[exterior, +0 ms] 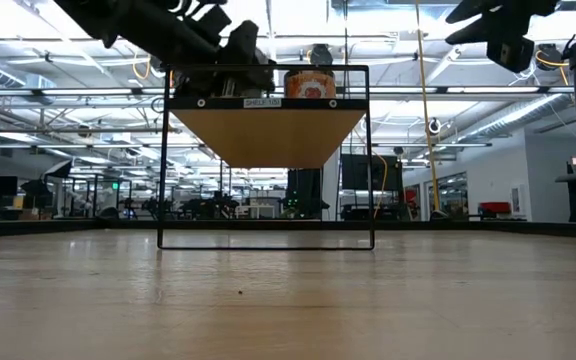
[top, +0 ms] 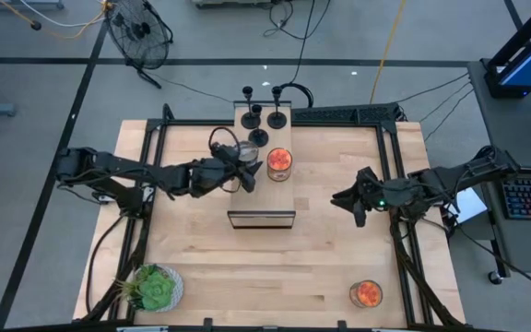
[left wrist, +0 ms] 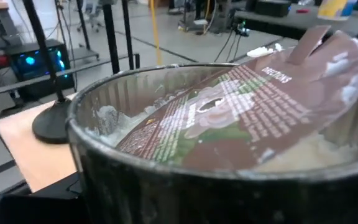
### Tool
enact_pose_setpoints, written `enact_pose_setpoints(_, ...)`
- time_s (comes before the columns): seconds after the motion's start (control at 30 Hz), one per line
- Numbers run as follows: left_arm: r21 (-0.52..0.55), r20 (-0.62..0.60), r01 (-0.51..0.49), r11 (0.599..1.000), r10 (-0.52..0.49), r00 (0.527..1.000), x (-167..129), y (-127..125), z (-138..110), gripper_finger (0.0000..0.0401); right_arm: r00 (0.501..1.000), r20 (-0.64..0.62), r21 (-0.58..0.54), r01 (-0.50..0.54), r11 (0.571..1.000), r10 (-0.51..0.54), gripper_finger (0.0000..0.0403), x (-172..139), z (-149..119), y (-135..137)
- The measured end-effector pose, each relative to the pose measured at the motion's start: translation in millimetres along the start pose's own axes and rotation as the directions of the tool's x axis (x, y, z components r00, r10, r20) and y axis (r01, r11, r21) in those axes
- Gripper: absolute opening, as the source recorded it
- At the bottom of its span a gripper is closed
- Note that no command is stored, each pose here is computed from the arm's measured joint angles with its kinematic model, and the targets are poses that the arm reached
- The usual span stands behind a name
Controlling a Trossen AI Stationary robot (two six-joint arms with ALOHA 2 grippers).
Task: Pick & Place candle stick holders
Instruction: Put the brown scented candle on the shelf
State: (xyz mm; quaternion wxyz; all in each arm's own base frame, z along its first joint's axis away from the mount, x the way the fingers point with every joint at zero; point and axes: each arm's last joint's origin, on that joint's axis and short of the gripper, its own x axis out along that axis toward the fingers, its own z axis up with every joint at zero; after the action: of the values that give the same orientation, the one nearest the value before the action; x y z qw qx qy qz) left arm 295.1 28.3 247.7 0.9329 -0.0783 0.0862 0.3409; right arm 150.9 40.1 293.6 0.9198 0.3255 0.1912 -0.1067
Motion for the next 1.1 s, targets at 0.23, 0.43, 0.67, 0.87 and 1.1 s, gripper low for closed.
enact_pose_setpoints(0.23, -0.018, 0.001, 0.046, 0.999, -0.046, 0.999, 9.3, 6.7, 2.3, 0.0348, 1.000, 0.008, -0.127, -0.008, 0.992, 0.009, 0.0100, -4.4, -1.9, -4.5)
enact_pose_setpoints(0.43, -0.030, -0.028, 0.053, 0.998, -0.054, 0.998, 14.3, 5.3, -4.8, 0.0350, 0.999, 0.027, -0.133, -0.027, 0.991, 0.031, 0.0100, -10.2, 0.5, -5.2)
enact_pose_setpoints(0.67, -0.039, -0.038, 0.049, 0.998, -0.051, 0.998, 17.4, 4.4, -9.0, 0.0359, 0.999, 0.037, -0.131, -0.032, 0.991, 0.037, 0.0100, -12.9, 1.5, -5.8)
enact_pose_setpoints(0.87, -0.019, -0.047, 0.048, 0.999, -0.048, 0.998, 17.4, 4.6, -10.0, 0.0362, 0.999, 0.037, -0.131, -0.032, 0.991, 0.037, 0.0100, -12.9, 1.6, -5.8)
enact_pose_setpoints(1.1, -0.012, -0.049, 0.061, 0.998, -0.061, 0.997, 17.4, 4.1, -9.8, 0.0364, 0.999, 0.037, -0.131, -0.031, 0.991, 0.037, 0.0100, -12.9, 1.6, -5.8)
